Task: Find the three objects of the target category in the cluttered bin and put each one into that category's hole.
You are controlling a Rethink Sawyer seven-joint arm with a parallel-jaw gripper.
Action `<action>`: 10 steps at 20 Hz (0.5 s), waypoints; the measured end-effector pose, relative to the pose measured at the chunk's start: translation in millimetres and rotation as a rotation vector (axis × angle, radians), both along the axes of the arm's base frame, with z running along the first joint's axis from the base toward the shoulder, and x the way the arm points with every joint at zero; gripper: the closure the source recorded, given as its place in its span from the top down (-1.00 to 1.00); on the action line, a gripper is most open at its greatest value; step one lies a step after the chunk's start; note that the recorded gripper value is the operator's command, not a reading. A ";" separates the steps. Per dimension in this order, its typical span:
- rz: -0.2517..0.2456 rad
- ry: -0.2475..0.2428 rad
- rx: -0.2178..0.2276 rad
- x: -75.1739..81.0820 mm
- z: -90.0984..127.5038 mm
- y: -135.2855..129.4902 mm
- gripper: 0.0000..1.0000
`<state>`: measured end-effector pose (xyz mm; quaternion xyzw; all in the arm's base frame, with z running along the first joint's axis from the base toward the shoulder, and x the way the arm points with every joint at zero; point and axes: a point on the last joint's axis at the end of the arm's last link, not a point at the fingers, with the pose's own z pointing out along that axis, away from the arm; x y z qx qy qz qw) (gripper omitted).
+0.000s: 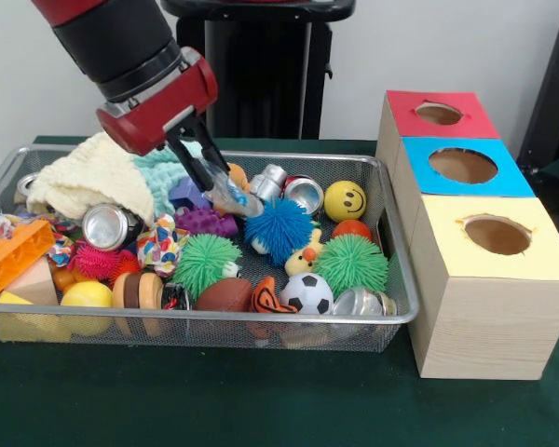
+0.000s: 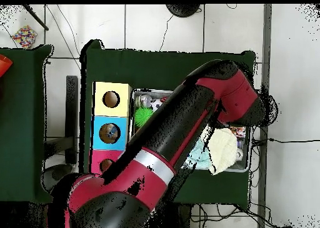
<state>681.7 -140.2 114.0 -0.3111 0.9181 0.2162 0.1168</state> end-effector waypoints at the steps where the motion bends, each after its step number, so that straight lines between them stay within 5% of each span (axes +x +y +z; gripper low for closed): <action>1: 0.000 -0.007 -0.004 1.6 1.7 1.1 -1.00; 10: 0.022 -0.055 -0.027 15.1 15.9 23.0 -1.00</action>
